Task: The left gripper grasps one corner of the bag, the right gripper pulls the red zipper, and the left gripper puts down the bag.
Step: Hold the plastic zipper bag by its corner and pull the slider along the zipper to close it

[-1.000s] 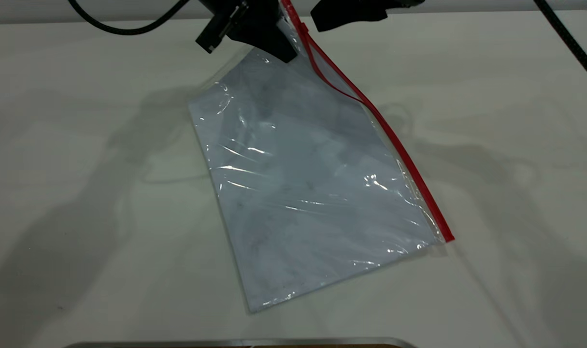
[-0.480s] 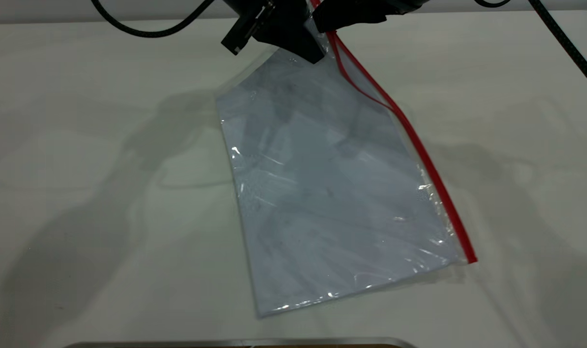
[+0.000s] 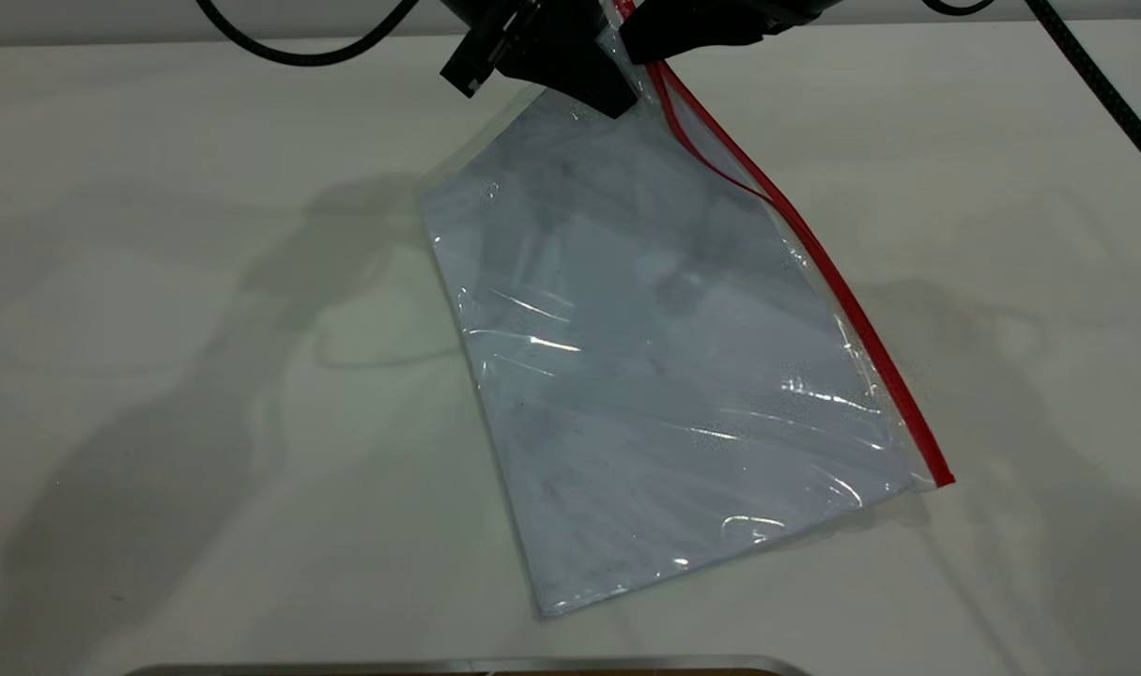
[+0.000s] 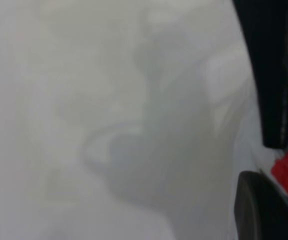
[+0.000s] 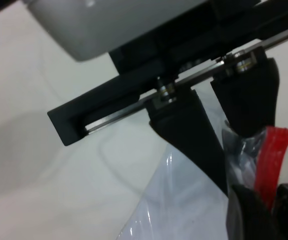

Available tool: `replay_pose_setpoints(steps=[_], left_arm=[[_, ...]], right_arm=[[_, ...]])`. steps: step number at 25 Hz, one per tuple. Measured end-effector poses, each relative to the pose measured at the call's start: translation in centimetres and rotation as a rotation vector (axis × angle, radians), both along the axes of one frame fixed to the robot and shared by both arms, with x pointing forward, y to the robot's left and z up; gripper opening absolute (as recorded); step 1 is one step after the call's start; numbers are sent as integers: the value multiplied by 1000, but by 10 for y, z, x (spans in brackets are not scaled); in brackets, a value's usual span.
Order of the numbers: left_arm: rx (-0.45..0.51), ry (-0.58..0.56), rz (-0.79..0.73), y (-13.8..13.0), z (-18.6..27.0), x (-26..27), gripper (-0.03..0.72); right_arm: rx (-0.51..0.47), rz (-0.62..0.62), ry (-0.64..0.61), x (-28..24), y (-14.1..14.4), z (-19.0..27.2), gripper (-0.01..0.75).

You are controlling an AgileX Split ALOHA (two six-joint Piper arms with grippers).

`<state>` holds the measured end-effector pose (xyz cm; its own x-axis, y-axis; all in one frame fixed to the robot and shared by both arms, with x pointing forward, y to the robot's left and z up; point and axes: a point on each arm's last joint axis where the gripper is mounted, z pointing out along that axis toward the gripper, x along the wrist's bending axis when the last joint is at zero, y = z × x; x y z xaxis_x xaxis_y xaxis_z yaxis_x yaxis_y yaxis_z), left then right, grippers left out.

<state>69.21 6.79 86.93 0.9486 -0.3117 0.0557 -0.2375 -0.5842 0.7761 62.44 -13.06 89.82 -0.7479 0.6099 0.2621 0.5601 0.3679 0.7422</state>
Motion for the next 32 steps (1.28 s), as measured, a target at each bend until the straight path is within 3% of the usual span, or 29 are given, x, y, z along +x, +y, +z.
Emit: replay_pose_setpoints(steps=[11, 18, 32], left_arm=[[12, 29, 36, 0, 0, 1, 51], [19, 53, 61, 0, 0, 1, 51], [35, 114, 105, 0, -5, 1, 51]], right_arm=[[8, -23, 28, 0, 0, 0, 154], [3, -30, 27, 0, -1, -1, 33], [-91, -41, 96, -2, -6, -7, 33]])
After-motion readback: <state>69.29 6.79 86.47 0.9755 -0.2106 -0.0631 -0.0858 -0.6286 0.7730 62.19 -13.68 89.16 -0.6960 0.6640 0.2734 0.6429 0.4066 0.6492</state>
